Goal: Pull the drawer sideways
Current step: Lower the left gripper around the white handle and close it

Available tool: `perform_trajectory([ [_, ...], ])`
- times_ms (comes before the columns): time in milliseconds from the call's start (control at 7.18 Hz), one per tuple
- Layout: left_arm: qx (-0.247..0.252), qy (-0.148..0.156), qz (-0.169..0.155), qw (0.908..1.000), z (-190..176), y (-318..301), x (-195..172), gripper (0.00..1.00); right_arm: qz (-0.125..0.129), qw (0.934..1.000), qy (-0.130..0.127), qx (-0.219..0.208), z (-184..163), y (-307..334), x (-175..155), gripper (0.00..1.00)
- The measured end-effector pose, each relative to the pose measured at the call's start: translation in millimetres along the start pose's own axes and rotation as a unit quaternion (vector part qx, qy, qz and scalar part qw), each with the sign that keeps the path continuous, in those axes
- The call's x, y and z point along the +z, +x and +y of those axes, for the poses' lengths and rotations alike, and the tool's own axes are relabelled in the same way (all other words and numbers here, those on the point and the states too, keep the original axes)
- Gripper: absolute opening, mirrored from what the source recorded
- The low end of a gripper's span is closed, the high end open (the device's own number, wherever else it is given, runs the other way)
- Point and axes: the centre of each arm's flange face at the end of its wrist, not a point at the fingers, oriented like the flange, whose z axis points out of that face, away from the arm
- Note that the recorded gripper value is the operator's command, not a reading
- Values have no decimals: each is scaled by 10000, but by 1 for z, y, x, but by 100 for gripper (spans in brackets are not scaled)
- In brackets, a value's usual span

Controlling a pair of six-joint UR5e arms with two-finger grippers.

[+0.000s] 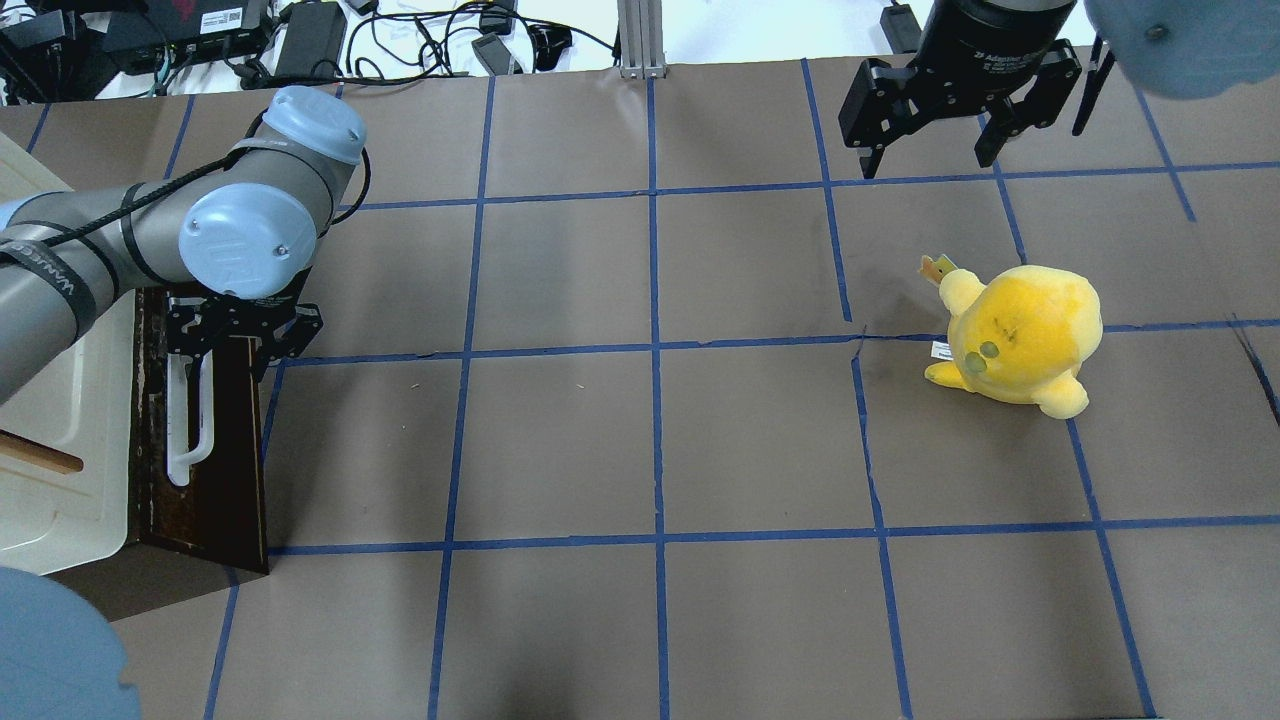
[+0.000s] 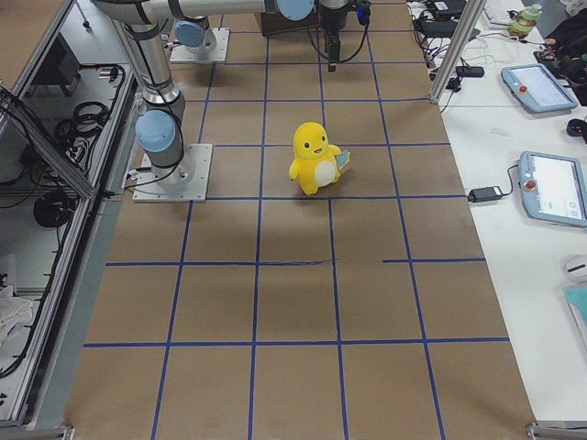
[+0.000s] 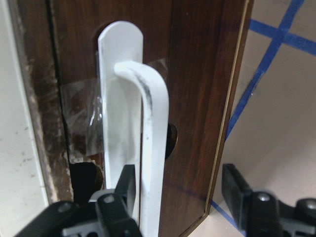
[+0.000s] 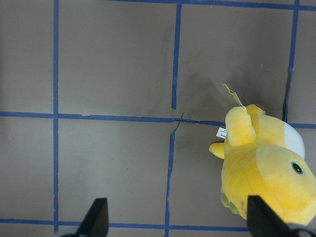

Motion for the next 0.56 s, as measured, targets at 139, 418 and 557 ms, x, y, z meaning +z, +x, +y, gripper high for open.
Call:
perform_trajectory([
  [139, 36, -21, -35, 10000, 0, -1, 1, 58, -1, 10000, 0, 0, 0, 0, 0, 100],
  [418, 32, -36, -54, 10000, 1, -2, 1, 50, -1, 10000, 0, 0, 0, 0, 0, 100],
  [557, 29, -36, -57, 10000, 1, -2, 1, 44, 1, 10000, 0, 0, 0, 0, 0, 100],
])
